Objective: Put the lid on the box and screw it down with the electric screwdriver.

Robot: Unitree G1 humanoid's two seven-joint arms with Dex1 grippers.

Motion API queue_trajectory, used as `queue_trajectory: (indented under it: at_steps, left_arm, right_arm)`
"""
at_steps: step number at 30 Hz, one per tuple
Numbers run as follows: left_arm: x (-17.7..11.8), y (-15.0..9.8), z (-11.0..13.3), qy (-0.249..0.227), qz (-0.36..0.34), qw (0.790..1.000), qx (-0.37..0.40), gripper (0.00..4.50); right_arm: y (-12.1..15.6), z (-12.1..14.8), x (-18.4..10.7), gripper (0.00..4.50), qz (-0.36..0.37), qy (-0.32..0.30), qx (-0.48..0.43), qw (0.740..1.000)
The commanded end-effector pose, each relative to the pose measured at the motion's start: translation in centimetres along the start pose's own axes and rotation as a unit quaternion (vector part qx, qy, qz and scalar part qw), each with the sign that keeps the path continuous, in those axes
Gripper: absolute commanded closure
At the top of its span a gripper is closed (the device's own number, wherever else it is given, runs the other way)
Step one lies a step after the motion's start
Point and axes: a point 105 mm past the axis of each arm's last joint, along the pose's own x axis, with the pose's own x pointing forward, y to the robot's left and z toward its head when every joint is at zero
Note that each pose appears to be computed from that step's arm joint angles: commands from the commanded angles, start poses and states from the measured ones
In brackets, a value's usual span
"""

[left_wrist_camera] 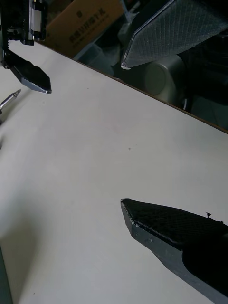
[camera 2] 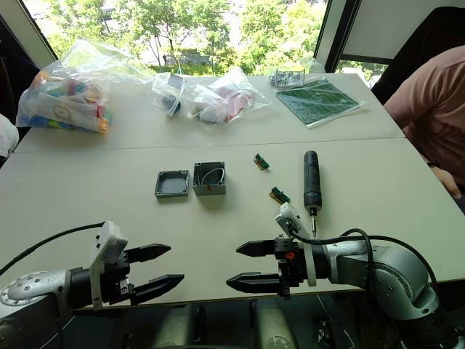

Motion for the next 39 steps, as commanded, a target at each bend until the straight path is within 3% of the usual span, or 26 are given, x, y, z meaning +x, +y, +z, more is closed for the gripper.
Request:
queue_trajectory:
  at_steps: [1,16,19,21,24,26,30,34,39]
  left_arm:
    - [0.0,-0.5,0.5,-0.005,-0.012,1.0,0.008,0.0]
    - [0.1,0.0,1.1,-0.019,-0.008,1.0,0.003,0.0]
    - [-0.9,2.2,1.2,0.014,0.045,0.998,0.042,0.0]
    - [-1.8,4.1,2.7,0.014,0.074,0.996,0.043,0.0]
    - [-2.8,6.9,7.7,0.008,0.088,0.995,0.055,0.0]
    - [-1.7,6.9,10.9,0.028,0.046,0.99,0.131,0.0]
    - [1.8,7.8,14.2,0.065,-0.001,0.967,0.247,0.0]
    - [5.8,8.3,14.6,0.125,-0.07,0.939,0.313,0.0]
    - [7.4,9.2,14.1,0.169,-0.108,0.919,0.338,0.0]
  right_arm:
    - [0.7,0.2,0.3,0.03,0.016,-0.007,-0.011,1.0]
    - [-0.3,1.2,0.7,0.03,-0.004,-0.036,-0.042,0.998]
    - [-1.6,2.8,0.5,0.03,-0.043,-0.052,-0.051,0.996]
    - [-2.9,4.3,0.4,0.03,-0.1,-0.06,-0.078,0.99]
    - [-1.4,7.9,0.1,0.03,-0.058,-0.124,-0.088,0.987]
    - [-1.0,8.9,0.3,0.03,-0.052,-0.131,-0.108,0.984]
    - [-1.2,9.6,0.9,0.03,-0.076,-0.118,-0.138,0.98]
    - [-2.1,8.8,1.3,0.03,-0.124,-0.074,-0.185,0.972]
    - [-2.7,8.4,1.7,0.03,-0.147,-0.06,-0.197,0.967]
